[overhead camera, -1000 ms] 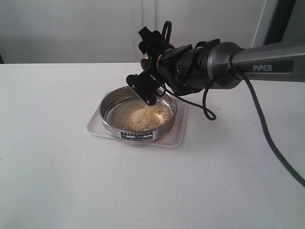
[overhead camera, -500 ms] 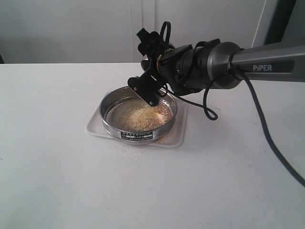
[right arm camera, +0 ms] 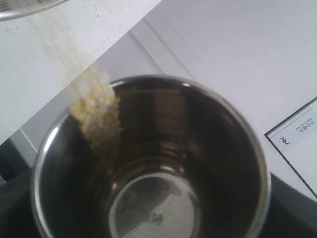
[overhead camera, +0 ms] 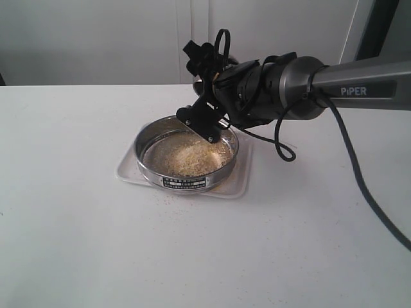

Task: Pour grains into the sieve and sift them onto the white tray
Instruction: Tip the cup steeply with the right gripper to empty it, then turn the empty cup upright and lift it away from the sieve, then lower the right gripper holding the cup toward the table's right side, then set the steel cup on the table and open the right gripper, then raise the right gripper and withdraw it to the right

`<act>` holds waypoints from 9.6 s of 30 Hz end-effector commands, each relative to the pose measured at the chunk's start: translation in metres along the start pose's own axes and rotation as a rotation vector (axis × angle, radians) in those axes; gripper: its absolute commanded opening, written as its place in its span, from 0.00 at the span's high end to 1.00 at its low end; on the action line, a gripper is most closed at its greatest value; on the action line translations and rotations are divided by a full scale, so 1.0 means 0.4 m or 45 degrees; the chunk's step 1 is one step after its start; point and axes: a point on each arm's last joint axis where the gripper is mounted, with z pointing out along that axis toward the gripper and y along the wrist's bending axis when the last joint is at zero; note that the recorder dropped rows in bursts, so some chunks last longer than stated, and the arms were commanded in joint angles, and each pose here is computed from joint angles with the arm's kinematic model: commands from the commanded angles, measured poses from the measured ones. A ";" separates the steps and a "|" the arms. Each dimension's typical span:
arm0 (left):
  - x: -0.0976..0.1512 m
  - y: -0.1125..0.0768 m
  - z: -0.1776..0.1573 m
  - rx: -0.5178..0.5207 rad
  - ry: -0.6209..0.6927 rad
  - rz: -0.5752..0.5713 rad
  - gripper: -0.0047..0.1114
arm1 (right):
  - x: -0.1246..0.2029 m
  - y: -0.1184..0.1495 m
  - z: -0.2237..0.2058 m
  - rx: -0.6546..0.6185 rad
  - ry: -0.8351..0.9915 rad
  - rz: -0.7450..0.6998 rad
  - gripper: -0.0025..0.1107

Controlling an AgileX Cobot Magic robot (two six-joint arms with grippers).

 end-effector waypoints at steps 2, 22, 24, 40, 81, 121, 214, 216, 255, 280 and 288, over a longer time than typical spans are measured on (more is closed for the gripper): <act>0.008 -0.002 0.003 0.008 0.010 -0.013 0.96 | 0.018 -0.013 -0.006 0.014 0.044 -0.036 0.98; 0.008 -0.002 0.003 0.008 0.010 -0.013 0.96 | 0.021 -0.012 -0.006 0.002 0.062 -0.198 0.98; 0.008 -0.002 0.003 0.008 0.010 -0.013 0.96 | 0.021 -0.012 -0.006 0.002 0.062 -0.200 0.98; 0.008 -0.002 0.003 0.008 0.010 -0.013 0.96 | 0.016 -0.017 -0.011 -0.002 0.078 -0.241 0.98; 0.008 -0.002 0.003 0.008 0.010 -0.013 0.96 | 0.068 -0.040 -0.033 0.003 -0.030 1.724 0.98; 0.008 -0.002 0.003 0.008 0.010 -0.013 0.96 | 0.325 0.273 -0.131 -0.212 -0.432 2.713 0.98; 0.008 -0.002 0.003 0.008 0.010 -0.013 0.96 | 0.089 0.596 0.015 -0.290 -0.390 2.882 0.39; 0.008 -0.002 0.003 0.008 0.010 -0.013 0.96 | 0.089 0.596 0.015 -0.290 -0.390 2.882 0.27; 0.008 -0.002 0.003 0.008 0.010 -0.013 0.96 | 0.386 0.380 -0.295 -0.092 0.188 2.862 0.98; 0.008 0.001 0.003 -0.007 0.013 0.014 0.96 | 0.330 0.461 -0.440 -0.996 0.742 2.707 0.98; -0.001 0.001 0.003 -0.010 -0.037 -0.003 0.96 | 0.316 0.438 -0.477 -0.788 0.560 2.894 0.98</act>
